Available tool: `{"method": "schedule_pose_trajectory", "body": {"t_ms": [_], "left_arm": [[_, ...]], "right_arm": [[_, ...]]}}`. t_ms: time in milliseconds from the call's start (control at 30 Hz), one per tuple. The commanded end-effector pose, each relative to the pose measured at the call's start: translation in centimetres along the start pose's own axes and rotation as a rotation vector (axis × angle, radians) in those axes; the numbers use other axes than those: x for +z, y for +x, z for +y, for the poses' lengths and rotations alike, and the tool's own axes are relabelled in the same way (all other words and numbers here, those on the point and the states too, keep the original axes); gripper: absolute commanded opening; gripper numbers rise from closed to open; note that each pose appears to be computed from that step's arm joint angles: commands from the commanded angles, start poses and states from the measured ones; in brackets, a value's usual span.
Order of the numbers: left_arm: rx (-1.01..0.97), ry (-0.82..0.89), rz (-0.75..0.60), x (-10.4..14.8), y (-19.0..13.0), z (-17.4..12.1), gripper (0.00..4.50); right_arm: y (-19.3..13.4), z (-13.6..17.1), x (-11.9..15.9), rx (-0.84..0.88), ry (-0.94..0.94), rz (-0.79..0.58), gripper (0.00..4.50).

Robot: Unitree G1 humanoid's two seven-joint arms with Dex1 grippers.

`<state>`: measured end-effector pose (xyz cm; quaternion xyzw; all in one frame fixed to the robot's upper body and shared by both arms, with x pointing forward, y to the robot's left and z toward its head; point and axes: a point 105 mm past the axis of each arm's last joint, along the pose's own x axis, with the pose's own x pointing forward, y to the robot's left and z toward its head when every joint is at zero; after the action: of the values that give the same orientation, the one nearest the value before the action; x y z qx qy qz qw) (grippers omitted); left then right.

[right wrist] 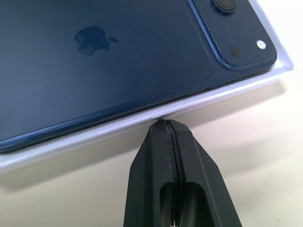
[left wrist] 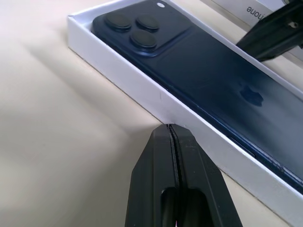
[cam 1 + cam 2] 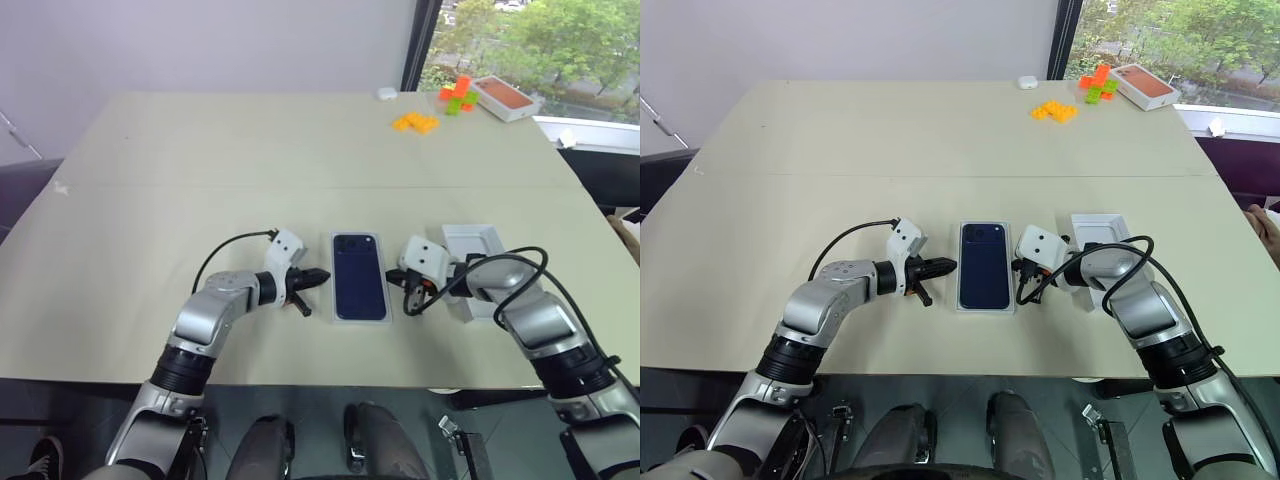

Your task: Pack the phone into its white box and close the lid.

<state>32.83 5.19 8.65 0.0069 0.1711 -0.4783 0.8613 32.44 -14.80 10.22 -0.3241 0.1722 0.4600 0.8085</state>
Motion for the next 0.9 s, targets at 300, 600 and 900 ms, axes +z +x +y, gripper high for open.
{"method": "schedule_pose_trajectory", "body": {"t_ms": [300, 600, 900], "left_arm": [[-0.069, 0.041, -0.053, 1.5, 0.6, -1.4, 0.05], [0.056, 0.091, -0.122, 3.3, -1.3, 1.9, 0.05], [0.163, 0.133, -0.196, 5.9, -5.1, 5.3, 0.05]], "right_arm": [[0.3, 0.2, 1.6, 0.0, -0.053, -0.054, 0.0], [-0.8, -1.8, 2.3, -0.048, -0.045, -0.073, 0.0], [-2.8, -3.9, 6.4, -0.112, 0.113, -0.215, 0.0]]}}
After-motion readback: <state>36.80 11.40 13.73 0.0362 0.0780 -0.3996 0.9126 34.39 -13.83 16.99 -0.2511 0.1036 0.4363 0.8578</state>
